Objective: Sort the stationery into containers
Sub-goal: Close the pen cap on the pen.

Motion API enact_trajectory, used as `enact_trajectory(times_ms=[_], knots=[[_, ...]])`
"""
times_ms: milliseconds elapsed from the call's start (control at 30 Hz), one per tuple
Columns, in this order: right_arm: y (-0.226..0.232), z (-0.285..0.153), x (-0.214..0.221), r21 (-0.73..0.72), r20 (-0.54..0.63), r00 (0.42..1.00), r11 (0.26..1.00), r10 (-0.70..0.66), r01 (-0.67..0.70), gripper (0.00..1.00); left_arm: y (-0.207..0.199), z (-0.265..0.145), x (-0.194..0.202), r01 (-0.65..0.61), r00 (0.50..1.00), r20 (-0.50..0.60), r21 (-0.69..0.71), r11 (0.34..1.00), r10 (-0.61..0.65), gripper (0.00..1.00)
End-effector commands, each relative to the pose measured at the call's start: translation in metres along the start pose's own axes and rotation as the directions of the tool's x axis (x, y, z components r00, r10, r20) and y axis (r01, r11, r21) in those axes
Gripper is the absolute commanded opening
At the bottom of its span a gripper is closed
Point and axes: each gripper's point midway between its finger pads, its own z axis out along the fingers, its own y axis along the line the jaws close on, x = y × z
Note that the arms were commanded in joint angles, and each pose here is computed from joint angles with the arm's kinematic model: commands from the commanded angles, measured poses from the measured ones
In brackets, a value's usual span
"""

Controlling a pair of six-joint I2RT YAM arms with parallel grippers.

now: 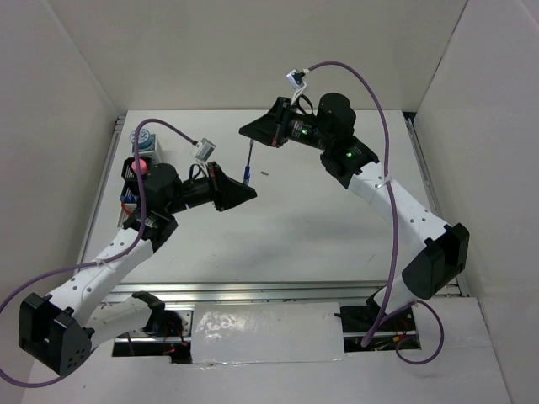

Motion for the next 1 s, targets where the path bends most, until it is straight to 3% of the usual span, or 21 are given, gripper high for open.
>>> enact_trajectory(times_ms=[0,167,667,800,867,967], knots=[[0.019,-0.003,0.073,-0.043,-0.270,0.958,0.993,0.093,-0.109,0.00,-0.048,-0.008,-0.101,-0.247,0.920,0.322,0.035,0.968,0.223,0.00],[0.016,-0.003,0.042,-0.032,-0.207,0.977,0.997,0.060,-0.068,0.00,-0.042,-0.006,-0.076,-0.236,0.942,0.253,0.035,0.971,0.220,0.00],[-0.002,-0.014,0.004,0.016,-0.113,0.992,0.999,0.054,-0.052,0.00,-0.033,0.002,-0.033,-0.188,0.973,0.148,0.058,0.980,0.178,0.00],[0.004,-0.016,-0.021,0.006,-0.064,0.998,1.000,0.030,-0.029,0.37,-0.032,0.005,-0.021,-0.180,0.978,0.125,0.070,0.981,0.170,0.00],[0.003,-0.017,-0.031,0.015,-0.041,0.999,1.000,0.017,-0.017,0.49,-0.030,0.006,-0.016,-0.172,0.980,0.116,0.073,0.982,0.163,0.00],[0.004,-0.023,-0.056,0.030,0.016,1.000,0.999,-0.012,0.011,0.56,-0.028,0.007,-0.010,-0.168,0.982,0.102,0.073,0.983,0.160,0.00]])
